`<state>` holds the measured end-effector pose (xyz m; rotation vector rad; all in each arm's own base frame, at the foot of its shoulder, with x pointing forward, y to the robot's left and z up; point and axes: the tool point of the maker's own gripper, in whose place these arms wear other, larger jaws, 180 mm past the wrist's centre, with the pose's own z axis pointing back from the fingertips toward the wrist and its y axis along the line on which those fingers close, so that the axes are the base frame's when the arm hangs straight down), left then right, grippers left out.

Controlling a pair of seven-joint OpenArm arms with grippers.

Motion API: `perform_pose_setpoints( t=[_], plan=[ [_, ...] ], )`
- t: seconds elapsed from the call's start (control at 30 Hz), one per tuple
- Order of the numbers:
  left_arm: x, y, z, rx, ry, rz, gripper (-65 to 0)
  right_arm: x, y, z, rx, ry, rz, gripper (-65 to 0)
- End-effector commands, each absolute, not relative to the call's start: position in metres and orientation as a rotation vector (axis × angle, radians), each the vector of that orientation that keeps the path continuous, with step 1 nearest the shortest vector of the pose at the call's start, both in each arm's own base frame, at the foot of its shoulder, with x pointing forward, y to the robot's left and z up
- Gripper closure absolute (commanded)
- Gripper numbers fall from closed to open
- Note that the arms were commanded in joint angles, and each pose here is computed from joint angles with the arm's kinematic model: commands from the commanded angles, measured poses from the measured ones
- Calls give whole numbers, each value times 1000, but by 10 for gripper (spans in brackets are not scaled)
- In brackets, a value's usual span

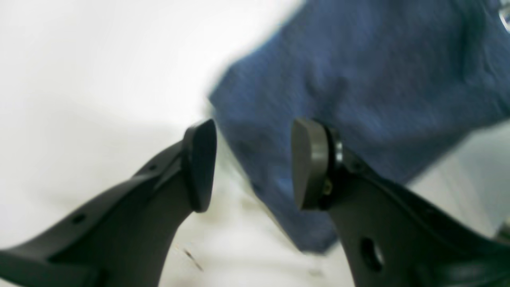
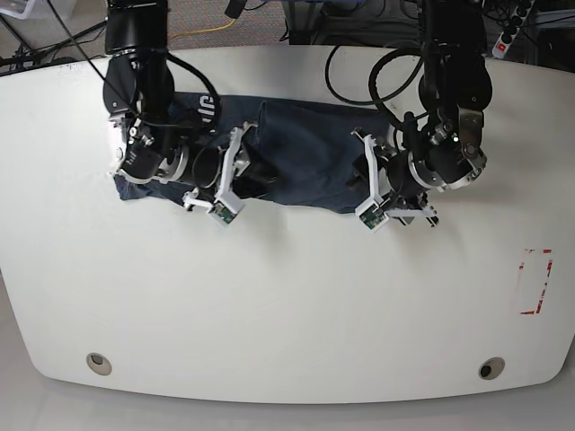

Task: Fold the T-shirt properly
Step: 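Smooth the shirt with both grippers, pulling the fabric flat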

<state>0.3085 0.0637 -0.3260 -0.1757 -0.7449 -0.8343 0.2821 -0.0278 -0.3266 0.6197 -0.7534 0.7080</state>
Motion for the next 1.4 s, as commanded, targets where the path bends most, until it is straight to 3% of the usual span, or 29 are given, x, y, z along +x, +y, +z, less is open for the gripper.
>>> perform_pose_setpoints(
  t=[0.0,0.23,0.43,0.8,1.07,1.37],
  plan=[
    [316,60,-323,-196,-773,-829,-272,284,-13,-316,653,-785,728,-203],
    [324,50,-351,-281,-719,-784,-271,264,26,-348,675,-670,799,-203],
    [325,41,-369,-347,-717,-745,-269,262,21,-380,593,-598,787,-203],
    [330,46,-391,-325,-671,-732,-269,243,-12,-401,535,-531,795,-203],
    [330,60,-391,-295,-664,-740,-269,235,-28,-383,478,-579,851,-203],
    [337,52,-329,-231,-854,-799,-271,246,-22,-354,458,-675,891,-203]
  ],
)
